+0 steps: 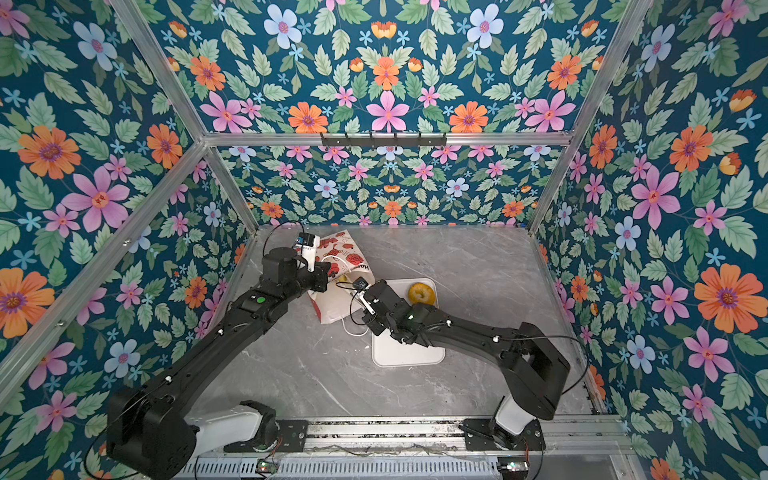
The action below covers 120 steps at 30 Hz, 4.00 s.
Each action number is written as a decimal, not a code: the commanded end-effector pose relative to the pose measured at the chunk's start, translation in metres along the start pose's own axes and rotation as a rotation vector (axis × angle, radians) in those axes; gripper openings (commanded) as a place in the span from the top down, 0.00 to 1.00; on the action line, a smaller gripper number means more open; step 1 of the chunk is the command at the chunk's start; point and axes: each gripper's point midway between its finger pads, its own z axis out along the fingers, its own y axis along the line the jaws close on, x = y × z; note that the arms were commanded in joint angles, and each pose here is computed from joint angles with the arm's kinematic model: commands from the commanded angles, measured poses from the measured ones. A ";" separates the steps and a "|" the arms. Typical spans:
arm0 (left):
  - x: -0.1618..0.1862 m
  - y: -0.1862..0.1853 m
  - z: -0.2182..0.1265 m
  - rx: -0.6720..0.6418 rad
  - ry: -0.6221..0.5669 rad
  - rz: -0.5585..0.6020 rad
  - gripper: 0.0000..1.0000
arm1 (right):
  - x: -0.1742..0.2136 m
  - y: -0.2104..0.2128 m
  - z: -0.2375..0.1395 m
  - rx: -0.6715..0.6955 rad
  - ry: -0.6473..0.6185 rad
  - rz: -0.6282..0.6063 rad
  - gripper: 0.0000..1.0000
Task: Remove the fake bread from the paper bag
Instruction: 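Pull the gripped bread out with the tongs while the left gripper lifts the bag upright, then carry the bread piece with the tongs over the white tray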
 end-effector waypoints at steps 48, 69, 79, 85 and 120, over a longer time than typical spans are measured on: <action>-0.010 0.095 -0.003 -0.260 -0.109 -0.163 1.00 | 0.107 -0.009 -0.150 -0.139 -0.088 0.444 1.00; -0.010 0.118 -0.011 -0.310 -0.122 -0.179 1.00 | 0.069 -0.009 -0.185 -0.219 -0.260 0.480 1.00; -0.006 0.119 -0.005 -0.294 -0.110 -0.189 1.00 | 0.094 -0.020 -0.189 -0.169 -0.259 0.523 1.00; -0.006 0.118 -0.005 -0.291 -0.110 -0.187 1.00 | 0.094 -0.017 -0.167 -0.163 -0.241 0.520 1.00; -0.003 0.114 -0.004 -0.264 -0.108 -0.188 1.00 | 0.120 -0.029 -0.084 -0.194 -0.135 0.680 1.00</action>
